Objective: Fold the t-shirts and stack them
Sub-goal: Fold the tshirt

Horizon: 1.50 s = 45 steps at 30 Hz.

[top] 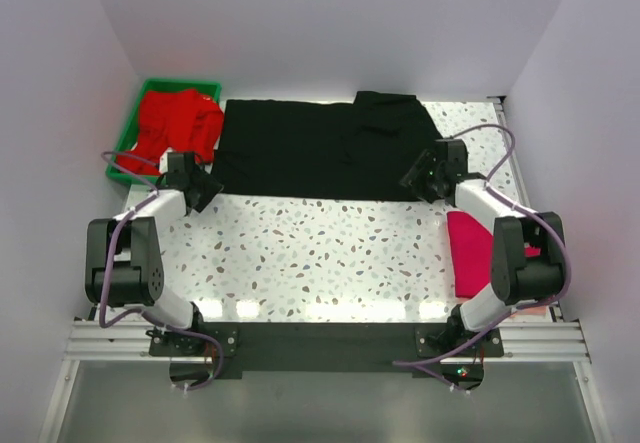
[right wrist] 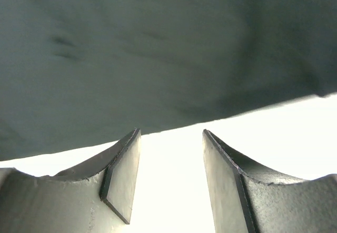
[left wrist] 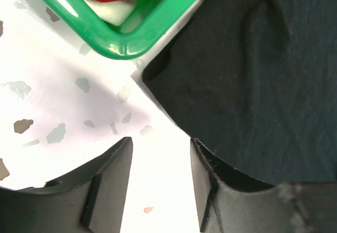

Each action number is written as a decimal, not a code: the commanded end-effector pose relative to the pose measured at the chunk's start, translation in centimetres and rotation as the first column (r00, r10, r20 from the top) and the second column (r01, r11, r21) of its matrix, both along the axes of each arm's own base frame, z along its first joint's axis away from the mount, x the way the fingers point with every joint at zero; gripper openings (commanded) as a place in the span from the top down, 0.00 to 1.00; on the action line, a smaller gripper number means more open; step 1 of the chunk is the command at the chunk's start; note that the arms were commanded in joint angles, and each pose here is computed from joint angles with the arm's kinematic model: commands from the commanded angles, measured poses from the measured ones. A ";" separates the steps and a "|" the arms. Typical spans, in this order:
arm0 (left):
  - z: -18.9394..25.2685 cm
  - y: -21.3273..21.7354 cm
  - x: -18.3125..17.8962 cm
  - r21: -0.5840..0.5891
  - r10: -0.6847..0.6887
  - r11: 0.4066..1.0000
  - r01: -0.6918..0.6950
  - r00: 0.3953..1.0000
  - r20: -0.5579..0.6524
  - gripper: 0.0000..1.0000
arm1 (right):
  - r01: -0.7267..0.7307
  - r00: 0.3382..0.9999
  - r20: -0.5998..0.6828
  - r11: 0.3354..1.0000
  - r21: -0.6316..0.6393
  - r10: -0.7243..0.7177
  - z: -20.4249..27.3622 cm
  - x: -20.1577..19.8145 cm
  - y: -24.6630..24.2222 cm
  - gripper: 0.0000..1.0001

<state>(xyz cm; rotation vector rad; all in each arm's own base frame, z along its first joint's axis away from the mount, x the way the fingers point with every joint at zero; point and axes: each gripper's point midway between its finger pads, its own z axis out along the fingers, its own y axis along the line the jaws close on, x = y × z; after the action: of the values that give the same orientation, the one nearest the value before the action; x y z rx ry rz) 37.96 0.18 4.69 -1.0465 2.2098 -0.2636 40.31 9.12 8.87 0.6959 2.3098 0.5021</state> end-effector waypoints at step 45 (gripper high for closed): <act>0.8 1.2 6.5 0.057 0.050 0.997 -0.054 0.996 0.070 1.00 | 0.285 0.956 -0.032 0.949 -0.136 -0.292 -1.1 2.6 -11.9 1.00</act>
<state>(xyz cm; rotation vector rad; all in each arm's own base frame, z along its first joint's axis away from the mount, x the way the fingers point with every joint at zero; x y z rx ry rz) 43.65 1.19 2.54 -1.0761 2.1595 -0.2058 41.65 -1.97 5.07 0.9955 2.2735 0.2141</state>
